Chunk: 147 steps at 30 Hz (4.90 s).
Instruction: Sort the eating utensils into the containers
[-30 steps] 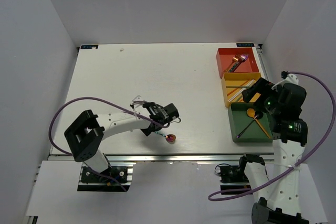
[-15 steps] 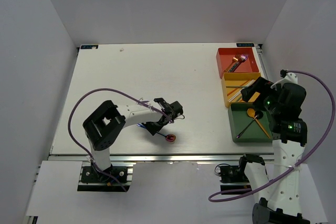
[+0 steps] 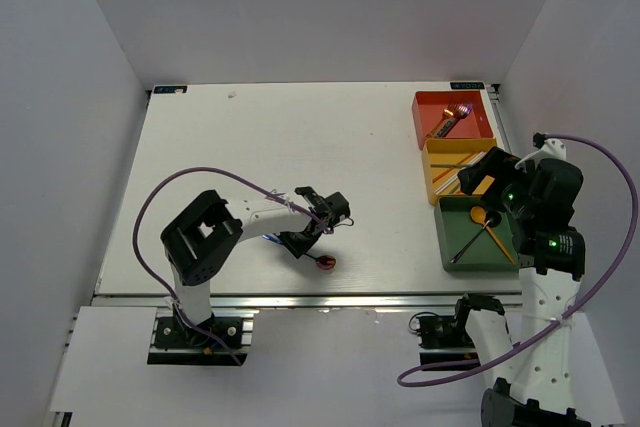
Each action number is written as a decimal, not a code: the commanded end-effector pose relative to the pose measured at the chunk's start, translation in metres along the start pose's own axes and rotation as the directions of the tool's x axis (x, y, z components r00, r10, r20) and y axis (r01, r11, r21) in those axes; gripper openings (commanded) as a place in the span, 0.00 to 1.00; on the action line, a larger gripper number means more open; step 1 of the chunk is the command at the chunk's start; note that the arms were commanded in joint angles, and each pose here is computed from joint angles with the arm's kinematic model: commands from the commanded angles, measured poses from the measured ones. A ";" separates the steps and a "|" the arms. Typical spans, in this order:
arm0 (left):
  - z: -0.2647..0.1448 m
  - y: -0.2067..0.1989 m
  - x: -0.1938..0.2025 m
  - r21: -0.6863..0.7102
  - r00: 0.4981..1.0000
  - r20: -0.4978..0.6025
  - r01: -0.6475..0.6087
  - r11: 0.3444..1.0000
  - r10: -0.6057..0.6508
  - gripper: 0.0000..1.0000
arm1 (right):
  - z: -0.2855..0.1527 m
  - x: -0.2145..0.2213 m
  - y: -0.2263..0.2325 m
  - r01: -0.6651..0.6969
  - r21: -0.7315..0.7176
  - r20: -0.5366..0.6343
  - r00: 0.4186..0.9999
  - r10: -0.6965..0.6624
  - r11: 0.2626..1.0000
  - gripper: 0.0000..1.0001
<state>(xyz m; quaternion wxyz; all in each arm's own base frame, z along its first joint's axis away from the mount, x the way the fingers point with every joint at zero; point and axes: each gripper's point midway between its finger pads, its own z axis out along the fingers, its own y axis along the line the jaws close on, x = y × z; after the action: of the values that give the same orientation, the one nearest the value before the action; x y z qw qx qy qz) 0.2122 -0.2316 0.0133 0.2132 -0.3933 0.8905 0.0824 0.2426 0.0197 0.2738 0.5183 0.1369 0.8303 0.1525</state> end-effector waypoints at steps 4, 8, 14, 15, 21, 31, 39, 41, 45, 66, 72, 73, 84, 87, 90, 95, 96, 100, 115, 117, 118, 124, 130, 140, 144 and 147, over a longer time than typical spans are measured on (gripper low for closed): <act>0.013 0.009 0.019 -0.021 0.997 -0.065 -0.028 0.999 0.027 0.36 | 0.000 -0.007 0.006 0.034 -0.032 0.042 0.999 -0.033 0.999 0.89; 0.018 0.014 0.023 -0.024 0.996 -0.077 -0.037 0.999 0.035 0.27 | -0.001 -0.009 0.007 0.036 -0.033 0.044 0.998 -0.034 0.999 0.89; 0.018 0.018 0.023 -0.027 0.995 -0.082 -0.054 0.998 0.051 0.00 | -0.002 -0.011 0.007 0.037 -0.032 0.048 0.998 -0.036 0.999 0.89; 0.018 0.018 0.022 -0.025 0.995 -0.077 -0.061 0.998 0.059 0.00 | -0.001 -0.010 0.008 0.037 -0.033 0.046 0.998 -0.035 0.999 0.89; -0.010 -0.012 -0.001 0.150 0.985 0.060 -0.172 0.974 0.164 0.00 | -0.002 -0.009 0.013 0.038 -0.066 0.035 0.999 -0.036 0.997 0.89; -0.097 -0.076 -0.029 0.609 0.876 0.322 -0.481 0.630 0.358 0.00 | -0.009 -0.018 0.036 0.036 -0.167 0.046 0.999 -0.028 0.985 0.89; -0.145 -0.103 -0.023 0.593 0.621 0.551 -0.761 0.262 0.557 0.00 | -0.018 -0.032 0.043 0.036 -0.176 0.076 0.997 -0.022 0.984 0.89; -0.167 -0.112 -0.023 0.606 0.583 0.617 -0.780 0.153 0.529 0.00 | -0.021 -0.034 0.046 0.033 -0.183 0.081 0.997 -0.018 0.983 0.89; -0.217 -0.130 -0.024 0.603 0.524 0.723 -0.797 -0.041 0.450 0.00 | -0.035 -0.043 0.054 0.039 -0.199 0.111 0.994 -0.017 0.979 0.89; -0.356 -0.240 0.030 0.512 0.586 0.807 -0.632 -0.582 0.073 0.00 | -0.128 -0.097 0.042 -0.028 0.010 0.383 0.923 0.022 1.000 0.89; -0.368 -0.271 0.052 0.555 0.664 0.744 -0.543 -0.630 0.083 0.00 | -0.133 -0.099 0.043 -0.031 0.011 0.390 0.920 0.025 0.999 0.89; -0.368 -0.279 0.058 0.565 0.678 0.730 -0.526 -0.635 0.087 0.00 | -0.134 -0.100 0.045 -0.032 0.005 0.394 0.919 0.027 0.999 0.89; -0.389 -0.297 0.092 0.566 0.758 0.649 -0.423 -0.707 0.066 0.00 | -0.144 -0.104 0.047 -0.033 0.003 0.417 0.909 0.028 0.999 0.89; -0.373 -0.306 0.108 0.579 0.752 0.652 -0.414 -0.703 0.093 0.00 | -0.142 -0.102 0.047 -0.030 -0.002 0.414 0.910 0.028 1.000 0.89; -0.363 -0.310 0.121 0.589 0.758 0.642 -0.391 -0.707 0.115 0.00 | -0.139 -0.099 0.047 -0.027 -0.006 0.404 0.914 0.027 1.000 0.89; -0.343 -0.316 0.142 0.601 0.737 0.659 -0.400 -0.692 0.147 0.00 | -0.138 -0.098 0.048 -0.018 -0.014 0.402 0.916 0.022 1.000 0.89; -0.341 -0.318 0.145 0.600 0.731 0.666 -0.404 -0.691 0.151 0.00 | -0.137 -0.097 0.048 -0.016 -0.016 0.397 0.917 0.021 1.000 0.89; -0.324 -0.324 0.159 0.606 0.699 0.694 -0.434 -0.667 0.176 0.00 | -0.135 -0.094 0.049 -0.011 -0.027 0.395 0.918 0.021 1.000 0.89; -0.295 -0.321 0.188 0.648 0.664 0.706 -0.466 -0.603 0.245 0.00 | -0.132 -0.092 0.045 -0.006 -0.016 0.396 0.918 0.011 1.000 0.89; -0.293 -0.318 0.194 0.655 0.662 0.704 -0.464 -0.596 0.258 0.00 | -0.132 -0.093 0.046 -0.004 -0.016 0.397 0.918 0.010 1.000 0.89; -0.291 -0.319 0.194 0.660 0.662 0.703 -0.469 -0.587 0.261 0.00 | -0.132 -0.093 0.046 -0.004 -0.016 0.395 0.919 0.010 1.000 0.89; -0.279 -0.315 0.200 0.670 0.648 0.704 -0.472 -0.573 0.291 0.00 | -0.134 -0.093 0.046 -0.002 -0.014 0.399 0.917 0.008 1.000 0.89; -0.273 -0.310 0.203 0.664 0.615 0.721 -0.482 -0.572 0.319 0.17 | -0.134 -0.094 0.046 0.000 -0.015 0.403 0.915 0.006 1.000 0.89; -0.325 -0.306 0.154 0.632 0.649 0.736 -0.554 -0.542 0.195 0.82 | -0.138 -0.104 0.049 0.008 -0.009 0.408 0.913 -0.004 1.000 0.89; -0.348 -0.313 0.109 0.651 0.683 0.722 -0.614 -0.446 0.114 0.84 | -0.135 -0.113 0.047 0.003 0.016 0.412 0.911 -0.010 1.000 0.89; -0.340 -0.321 0.046 0.710 0.716 0.693 -0.660 -0.244 0.080 0.85 | -0.128 -0.117 0.047 0.022 0.023 0.402 0.915 -0.030 0.999 0.89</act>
<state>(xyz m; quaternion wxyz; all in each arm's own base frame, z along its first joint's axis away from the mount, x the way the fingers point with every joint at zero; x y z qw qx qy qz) 0.2689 -0.6355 0.2039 0.4767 0.3190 0.6664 -0.4763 0.1711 0.0082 0.4271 0.6629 0.1690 0.7193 0.1212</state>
